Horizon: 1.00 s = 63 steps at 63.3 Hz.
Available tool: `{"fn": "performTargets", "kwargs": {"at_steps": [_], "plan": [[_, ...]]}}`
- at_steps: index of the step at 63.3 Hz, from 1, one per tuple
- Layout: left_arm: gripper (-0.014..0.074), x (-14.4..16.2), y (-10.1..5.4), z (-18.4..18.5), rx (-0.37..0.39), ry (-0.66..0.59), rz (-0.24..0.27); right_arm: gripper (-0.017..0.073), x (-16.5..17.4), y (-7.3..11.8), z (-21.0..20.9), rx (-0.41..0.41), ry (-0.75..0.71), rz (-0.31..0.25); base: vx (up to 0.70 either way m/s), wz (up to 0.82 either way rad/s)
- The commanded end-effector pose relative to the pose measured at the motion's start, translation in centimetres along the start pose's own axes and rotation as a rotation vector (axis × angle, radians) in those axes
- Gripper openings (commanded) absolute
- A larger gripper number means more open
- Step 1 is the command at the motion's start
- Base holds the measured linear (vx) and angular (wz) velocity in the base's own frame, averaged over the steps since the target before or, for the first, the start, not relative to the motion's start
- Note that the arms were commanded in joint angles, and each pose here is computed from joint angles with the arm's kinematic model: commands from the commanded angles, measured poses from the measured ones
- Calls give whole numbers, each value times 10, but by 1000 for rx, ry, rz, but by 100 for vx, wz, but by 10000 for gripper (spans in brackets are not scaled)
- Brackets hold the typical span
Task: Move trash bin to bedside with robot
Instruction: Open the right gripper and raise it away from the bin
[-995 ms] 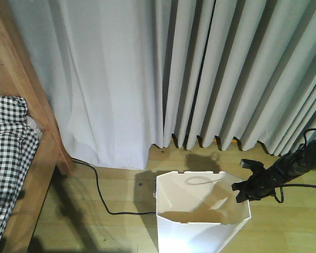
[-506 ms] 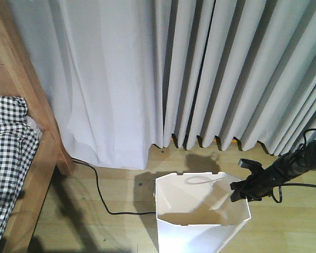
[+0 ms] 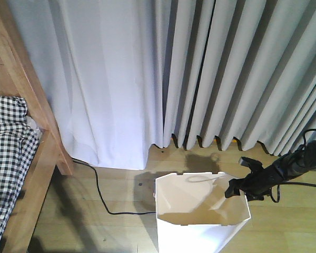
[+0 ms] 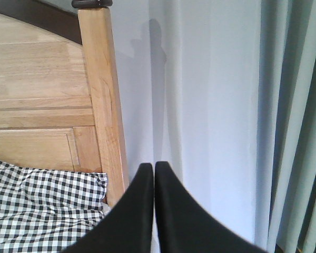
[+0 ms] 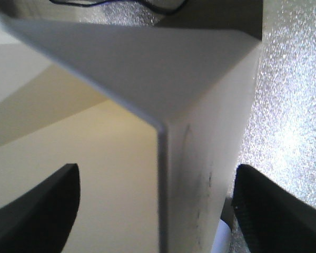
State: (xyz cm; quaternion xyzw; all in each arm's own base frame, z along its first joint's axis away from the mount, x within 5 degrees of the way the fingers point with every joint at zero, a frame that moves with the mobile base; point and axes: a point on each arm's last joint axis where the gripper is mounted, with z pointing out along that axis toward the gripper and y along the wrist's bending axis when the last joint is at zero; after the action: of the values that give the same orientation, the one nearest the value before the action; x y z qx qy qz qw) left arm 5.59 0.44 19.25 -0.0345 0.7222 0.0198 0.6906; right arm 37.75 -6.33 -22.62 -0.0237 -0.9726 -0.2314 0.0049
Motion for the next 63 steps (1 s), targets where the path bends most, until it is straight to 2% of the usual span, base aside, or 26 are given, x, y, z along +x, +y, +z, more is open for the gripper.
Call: {"fn": "performTargets", "kwargs": {"at_steps": [1, 8, 13, 24, 29, 35, 47, 63], "plan": [[-6, -15, -1, -2, 8, -102, -7, 577, -32, 12, -40, 5, -89, -51, 0, 0], [-6, -15, -1, -2, 8, -102, -7, 577, -30, 13, -51, 70, -123, -33, 0, 0], [-6, -15, -1, -2, 8, -102, -7, 577, -23, 15, -64, 145, -154, -27, 0, 0], [-6, -15, -1, -2, 8, -102, -7, 577, -3, 26, -100, 281, -176, -104, 0, 0], [-6, -15, -1, -2, 8, -102, -7, 577, 10, 35, -121, 330, -183, -112, 0, 0], [-6, -15, -1, -2, 8, -102, -7, 577, 27, 49, -151, 394, -206, -111, 0, 0], [-6, -15, -1, -2, 8, -102, -7, 577, 50, 85, -220, 462, -288, -195, 0, 0], [-6, -15, -1, -2, 8, -102, -7, 577, 82, 144, -322, 533, -539, -278, 0, 0]]}}
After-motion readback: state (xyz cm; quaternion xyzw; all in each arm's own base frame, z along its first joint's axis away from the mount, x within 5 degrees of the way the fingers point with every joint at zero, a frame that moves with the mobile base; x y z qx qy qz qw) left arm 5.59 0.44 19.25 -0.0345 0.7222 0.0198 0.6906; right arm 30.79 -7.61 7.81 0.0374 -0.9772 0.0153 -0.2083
